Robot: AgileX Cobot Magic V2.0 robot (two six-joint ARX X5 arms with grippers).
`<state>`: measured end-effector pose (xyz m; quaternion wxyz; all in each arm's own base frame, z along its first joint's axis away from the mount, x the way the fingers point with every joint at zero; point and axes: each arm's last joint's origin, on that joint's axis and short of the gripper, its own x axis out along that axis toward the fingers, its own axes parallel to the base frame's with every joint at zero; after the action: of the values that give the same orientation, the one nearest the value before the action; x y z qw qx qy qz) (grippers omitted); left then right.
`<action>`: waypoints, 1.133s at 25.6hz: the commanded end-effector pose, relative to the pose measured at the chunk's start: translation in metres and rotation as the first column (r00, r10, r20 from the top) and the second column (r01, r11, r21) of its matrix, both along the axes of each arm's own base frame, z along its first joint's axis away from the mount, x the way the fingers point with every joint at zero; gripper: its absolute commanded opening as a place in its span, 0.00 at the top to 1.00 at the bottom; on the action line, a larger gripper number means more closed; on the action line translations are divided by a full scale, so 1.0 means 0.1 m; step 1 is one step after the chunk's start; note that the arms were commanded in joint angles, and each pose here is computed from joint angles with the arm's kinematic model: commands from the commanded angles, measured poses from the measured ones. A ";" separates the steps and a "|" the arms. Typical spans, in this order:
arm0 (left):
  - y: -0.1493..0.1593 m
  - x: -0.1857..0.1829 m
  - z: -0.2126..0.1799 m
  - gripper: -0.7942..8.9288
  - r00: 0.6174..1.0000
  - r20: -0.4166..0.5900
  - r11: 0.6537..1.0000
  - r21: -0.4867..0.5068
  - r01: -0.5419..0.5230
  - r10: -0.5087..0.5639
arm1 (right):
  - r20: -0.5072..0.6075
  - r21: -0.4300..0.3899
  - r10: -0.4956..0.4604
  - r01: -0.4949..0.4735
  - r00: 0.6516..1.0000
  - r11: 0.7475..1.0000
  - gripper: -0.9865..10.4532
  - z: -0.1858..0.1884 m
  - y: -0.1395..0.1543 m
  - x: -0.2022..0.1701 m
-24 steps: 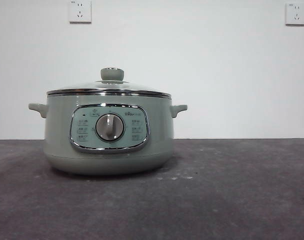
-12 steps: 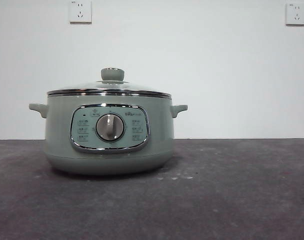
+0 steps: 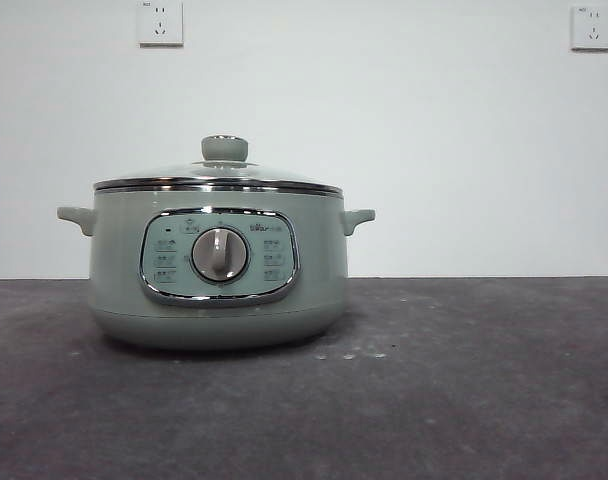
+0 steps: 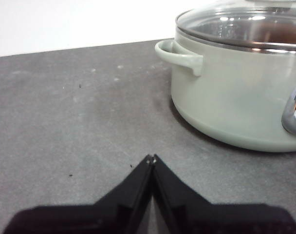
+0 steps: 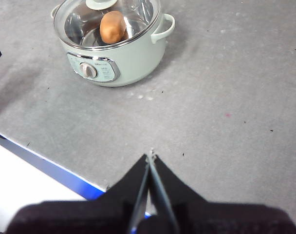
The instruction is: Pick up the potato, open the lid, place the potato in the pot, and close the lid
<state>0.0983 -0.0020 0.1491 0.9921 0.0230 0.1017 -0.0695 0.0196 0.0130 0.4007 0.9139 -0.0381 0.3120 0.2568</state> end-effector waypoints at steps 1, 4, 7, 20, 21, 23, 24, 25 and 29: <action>0.00 0.01 -0.03 0.92 1.000 -0.015 1.000 -0.010 -0.004 0.004 | -0.026 -0.015 -0.009 0.008 1.000 1.000 0.91 -0.03 0.00 0.00; 0.00 0.01 -0.04 0.92 1.000 -0.024 1.000 -0.010 -0.005 0.004 | 0.054 -0.054 -0.059 0.061 0.997 0.997 0.91 -0.01 -0.02 0.01; 0.00 0.01 -0.04 0.92 1.000 -0.027 1.000 -0.010 -0.005 0.005 | 0.272 0.029 -0.164 0.163 0.948 0.986 0.91 0.01 -0.03 0.07; 0.00 0.01 -0.04 0.92 1.000 -0.029 1.000 -0.011 -0.005 0.004 | 0.523 0.155 -0.406 0.384 0.750 0.910 0.91 -1.66 -0.10 0.67; 0.00 0.01 -0.04 0.92 1.000 -0.029 1.000 -0.010 -0.005 0.004 | 0.520 0.154 -0.405 0.384 0.752 0.910 0.91 -1.77 -0.10 0.68; 0.00 0.01 -0.05 0.92 1.000 -0.029 1.000 -0.010 -0.005 0.004 | 0.511 0.150 -0.405 0.385 0.758 0.911 0.91 -1.99 -0.10 0.70; 0.00 0.01 -0.05 0.92 1.000 -0.029 1.000 -0.011 -0.005 0.004 | 0.507 0.148 -0.405 0.386 0.761 0.910 0.91 -2.08 -0.10 0.71; 0.00 0.01 -0.04 0.92 1.000 -0.029 1.000 -0.011 -0.005 0.004 | 0.499 0.145 -0.405 0.388 0.766 0.910 0.91 -2.18 -0.10 0.71; 0.00 0.01 -0.04 0.92 1.000 -0.029 1.000 -0.010 -0.005 0.004 | 0.462 0.125 -0.405 0.394 0.789 0.911 0.91 -2.42 -0.10 0.75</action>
<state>0.0993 -0.0020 0.1473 0.9910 0.0219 0.1125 -0.0698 0.0935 0.0028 0.1626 0.9959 -0.0219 0.0756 0.0435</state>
